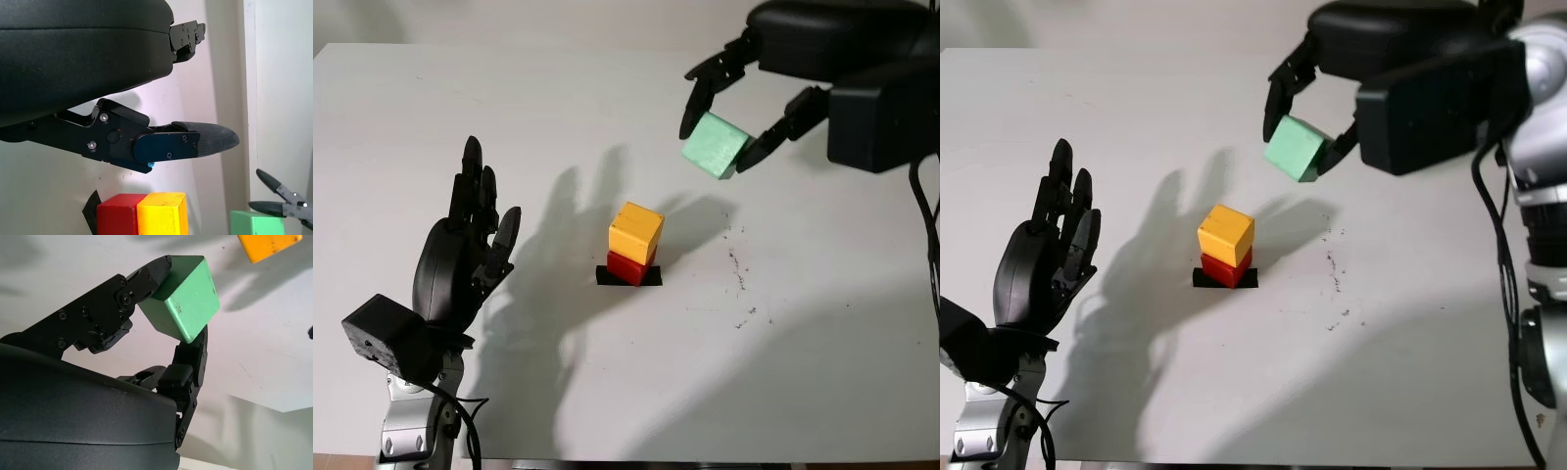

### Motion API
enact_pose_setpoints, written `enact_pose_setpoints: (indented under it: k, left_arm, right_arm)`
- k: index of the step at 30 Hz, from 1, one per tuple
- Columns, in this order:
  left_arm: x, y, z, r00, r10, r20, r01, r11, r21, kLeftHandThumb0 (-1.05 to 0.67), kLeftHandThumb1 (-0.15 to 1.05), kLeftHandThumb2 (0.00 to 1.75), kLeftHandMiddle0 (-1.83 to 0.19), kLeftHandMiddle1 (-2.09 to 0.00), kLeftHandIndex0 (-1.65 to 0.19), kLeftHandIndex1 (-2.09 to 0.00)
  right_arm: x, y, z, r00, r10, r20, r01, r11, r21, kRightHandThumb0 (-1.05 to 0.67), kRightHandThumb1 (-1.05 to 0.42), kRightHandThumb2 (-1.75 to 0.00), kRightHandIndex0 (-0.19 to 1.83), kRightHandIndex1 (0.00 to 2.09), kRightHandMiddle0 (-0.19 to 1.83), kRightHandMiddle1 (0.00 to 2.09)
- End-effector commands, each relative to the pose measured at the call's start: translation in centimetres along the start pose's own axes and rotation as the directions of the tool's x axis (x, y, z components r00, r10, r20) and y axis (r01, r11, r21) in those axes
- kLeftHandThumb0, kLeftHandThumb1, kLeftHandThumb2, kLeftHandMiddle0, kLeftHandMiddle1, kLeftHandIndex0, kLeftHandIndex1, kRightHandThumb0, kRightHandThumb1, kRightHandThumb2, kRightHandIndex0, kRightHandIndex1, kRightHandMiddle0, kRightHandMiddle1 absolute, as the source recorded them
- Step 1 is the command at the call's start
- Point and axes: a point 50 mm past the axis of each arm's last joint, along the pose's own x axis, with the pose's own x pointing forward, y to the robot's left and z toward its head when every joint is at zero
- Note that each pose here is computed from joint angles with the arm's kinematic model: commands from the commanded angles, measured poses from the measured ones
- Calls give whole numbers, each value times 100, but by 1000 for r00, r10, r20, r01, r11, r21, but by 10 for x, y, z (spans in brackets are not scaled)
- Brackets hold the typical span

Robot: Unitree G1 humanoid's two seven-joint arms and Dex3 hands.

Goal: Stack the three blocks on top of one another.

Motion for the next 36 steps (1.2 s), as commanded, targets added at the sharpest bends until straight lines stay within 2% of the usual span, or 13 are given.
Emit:
enact_pose_setpoints:
  k: [1, 3, 7, 11, 16, 20, 25, 28, 36]
  left_arm:
    - [0, -2, 1, 1000, 0, 13, 0, 1000, 3, -66, 105, 47, 19, 0, 19, 0]
    - [1, -3, 1, 1000, 1, 15, -1, 1000, 0, -65, 105, 47, 19, 0, 19, 0]
    - [1, -4, 0, 1000, 8, 11, -8, 1000, -4, -66, 105, 49, 19, 0, 19, 0]
    - [-1, -4, 1, 1000, 22, 8, -22, 1000, -6, -66, 105, 49, 19, 0, 19, 0]
    - [-3, -3, 0, 999, 41, -2, -41, 999, -9, -67, 105, 46, 19, 0, 19, 0]
    - [-4, -3, 0, 999, 39, -14, -39, 999, -9, -68, 105, 45, 19, 0, 19, 0]
    - [-4, -3, 1, 999, 39, -10, -39, 999, -4, -68, 105, 45, 19, 0, 19, 0]
    - [-4, -4, 1, 999, 41, -8, -41, 999, -8, -67, 105, 44, 19, 0, 19, 0]
    - [-3, -5, 1, 999, 43, -20, -43, 999, 3, -68, 105, 45, 19, 0, 19, 0]
  right_arm:
    - [3, -12, 8, 999, -27, 33, 28, 1000, -14, -35, -73, -4, 56, 7, 107, 44]
    - [10, -12, 10, 996, -44, 84, 42, 999, 25, -37, -73, -4, 57, 7, 109, 44]
    - [22, -6, 4, 988, -58, 144, 37, 989, 147, -44, -75, -5, 51, 4, 85, 91]
    - [31, 8, -6, 984, -43, 173, -5, 963, 268, -47, -80, -6, 45, 2, 71, 117]
    - [38, 31, -11, 981, -25, 193, -41, 944, 328, -50, -87, -6, 38, 1, 51, 142]
    - [42, 42, -8, 976, -12, 218, -58, 949, 311, -48, -90, -6, 35, 1, 46, 149]
    - [44, 50, 2, 972, 0, 233, -34, 989, 141, -49, -92, -6, 32, 1, 43, 152]
    - [43, 50, 6, 969, -11, 248, -14, 995, 98, -46, -92, -6, 31, 1, 42, 149]
    - [44, 54, 4, 963, -4, 271, -62, 969, 238, -47, -92, -5, 30, 2, 44, 151]
